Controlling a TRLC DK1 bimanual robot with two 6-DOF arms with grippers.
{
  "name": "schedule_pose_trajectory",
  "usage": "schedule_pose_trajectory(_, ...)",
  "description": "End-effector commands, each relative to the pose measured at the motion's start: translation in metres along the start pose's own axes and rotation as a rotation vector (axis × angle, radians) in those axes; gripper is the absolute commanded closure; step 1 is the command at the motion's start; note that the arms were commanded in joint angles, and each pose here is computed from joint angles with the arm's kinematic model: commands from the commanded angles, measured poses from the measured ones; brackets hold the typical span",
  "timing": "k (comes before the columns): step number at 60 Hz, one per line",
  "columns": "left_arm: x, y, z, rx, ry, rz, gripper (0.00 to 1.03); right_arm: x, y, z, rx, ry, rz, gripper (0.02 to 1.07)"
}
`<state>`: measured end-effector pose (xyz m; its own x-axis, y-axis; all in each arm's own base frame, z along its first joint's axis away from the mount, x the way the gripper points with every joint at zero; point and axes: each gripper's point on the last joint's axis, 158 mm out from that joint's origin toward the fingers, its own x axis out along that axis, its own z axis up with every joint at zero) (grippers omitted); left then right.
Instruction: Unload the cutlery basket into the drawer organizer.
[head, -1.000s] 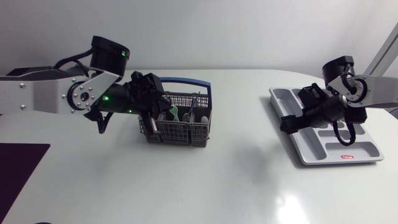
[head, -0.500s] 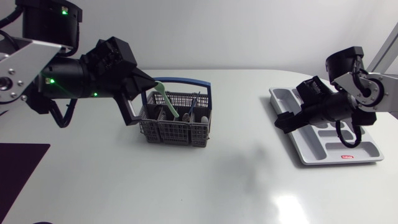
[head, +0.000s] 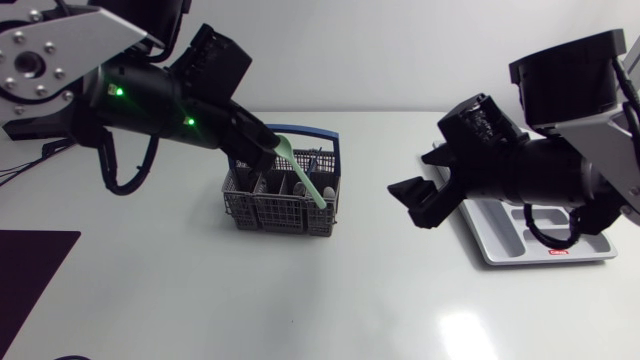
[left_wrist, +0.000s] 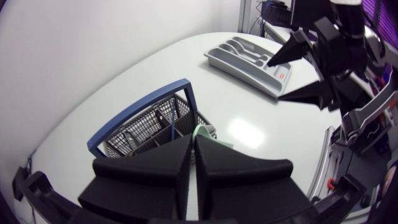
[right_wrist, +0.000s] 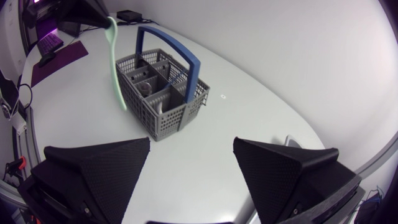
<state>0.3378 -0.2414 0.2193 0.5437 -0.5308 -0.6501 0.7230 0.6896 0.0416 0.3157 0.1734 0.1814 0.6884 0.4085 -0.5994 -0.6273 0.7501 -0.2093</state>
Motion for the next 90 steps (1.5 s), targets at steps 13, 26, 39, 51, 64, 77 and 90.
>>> schedule_pose_trajectory(13,0.015,-0.019,0.014,-0.261,0.039,-0.099,1.00,0.011,0.049,0.036,-0.112,-0.095,0.018,0.17)
schedule_pose_trajectory(26,0.024,-0.026,0.012,-0.305,0.056,-0.150,1.00,0.027,0.063,0.046,-0.138,-0.112,0.023,0.22)
schedule_pose_trajectory(39,0.031,-0.031,0.009,-0.342,0.076,-0.201,1.00,0.046,0.066,0.049,-0.142,-0.107,0.023,0.33)
schedule_pose_trajectory(51,0.038,-0.033,0.006,-0.362,0.097,-0.212,1.00,0.057,0.063,0.053,-0.145,-0.098,0.019,0.48)
schedule_pose_trajectory(64,0.045,-0.031,0.003,-0.393,0.126,-0.228,1.00,0.061,0.069,0.053,-0.149,-0.071,0.039,0.61)
schedule_pose_trajectory(77,0.046,-0.029,0.004,-0.410,0.133,-0.231,1.00,0.058,0.074,0.052,-0.135,-0.022,0.060,0.80)
schedule_pose_trajectory(90,0.045,-0.030,0.007,-0.415,0.137,-0.236,1.00,0.062,0.077,0.042,-0.135,0.024,0.071,0.91)
